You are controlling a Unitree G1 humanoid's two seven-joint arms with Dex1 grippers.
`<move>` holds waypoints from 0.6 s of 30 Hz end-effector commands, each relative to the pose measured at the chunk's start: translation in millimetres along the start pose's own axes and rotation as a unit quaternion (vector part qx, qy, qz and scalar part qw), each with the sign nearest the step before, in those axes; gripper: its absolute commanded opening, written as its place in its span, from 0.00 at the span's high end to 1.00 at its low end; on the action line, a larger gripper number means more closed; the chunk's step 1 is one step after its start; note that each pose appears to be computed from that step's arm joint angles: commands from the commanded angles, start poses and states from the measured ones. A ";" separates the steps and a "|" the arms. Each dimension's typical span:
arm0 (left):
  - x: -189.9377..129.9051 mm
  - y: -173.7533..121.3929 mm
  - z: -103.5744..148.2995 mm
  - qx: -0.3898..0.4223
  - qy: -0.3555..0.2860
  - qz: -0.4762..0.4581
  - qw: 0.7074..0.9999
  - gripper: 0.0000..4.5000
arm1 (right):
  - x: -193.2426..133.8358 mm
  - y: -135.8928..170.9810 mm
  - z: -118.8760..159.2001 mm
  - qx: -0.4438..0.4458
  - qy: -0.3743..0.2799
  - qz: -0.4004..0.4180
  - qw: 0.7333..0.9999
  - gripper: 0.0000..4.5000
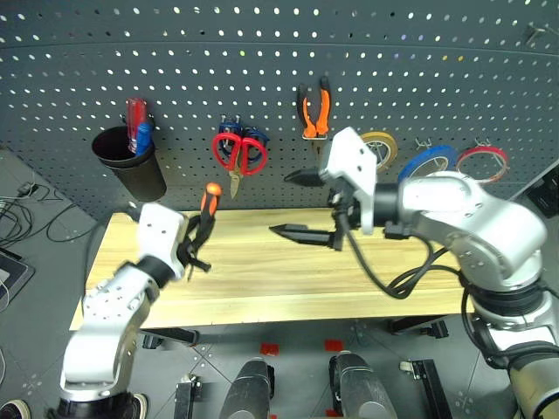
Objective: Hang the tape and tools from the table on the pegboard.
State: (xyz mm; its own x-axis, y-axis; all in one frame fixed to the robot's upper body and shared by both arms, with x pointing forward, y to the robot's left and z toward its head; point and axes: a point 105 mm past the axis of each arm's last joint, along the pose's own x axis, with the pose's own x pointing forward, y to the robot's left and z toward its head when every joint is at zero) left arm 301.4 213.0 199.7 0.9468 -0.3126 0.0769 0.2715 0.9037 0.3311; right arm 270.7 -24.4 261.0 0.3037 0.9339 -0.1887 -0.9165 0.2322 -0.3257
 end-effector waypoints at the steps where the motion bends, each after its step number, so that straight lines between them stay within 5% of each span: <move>1: -5.9 29.7 57.7 0.038 -0.084 0.048 0.995 0.86 | -9.6 -7.2 10.5 -0.007 -0.017 -0.004 1.000 0.00; 7: -3.8 78.8 116.3 0.036 -0.174 0.120 0.977 0.86 | -5.8 -18.3 30.1 -0.003 -0.061 -0.018 0.998 0.00; 18: 11.4 124.9 114.0 0.029 -0.196 0.187 0.962 0.86 | 11.4 -24.0 41.2 -0.023 -0.085 -0.037 0.995 0.00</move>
State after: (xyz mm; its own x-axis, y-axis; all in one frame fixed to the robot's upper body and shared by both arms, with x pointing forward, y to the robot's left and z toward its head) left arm 331.7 285.8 333.1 0.8709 -0.0725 0.4861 -0.0518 0.9700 0.2375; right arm 291.2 -11.2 290.9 0.3281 0.9435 -0.0475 -0.9006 0.2972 -0.3171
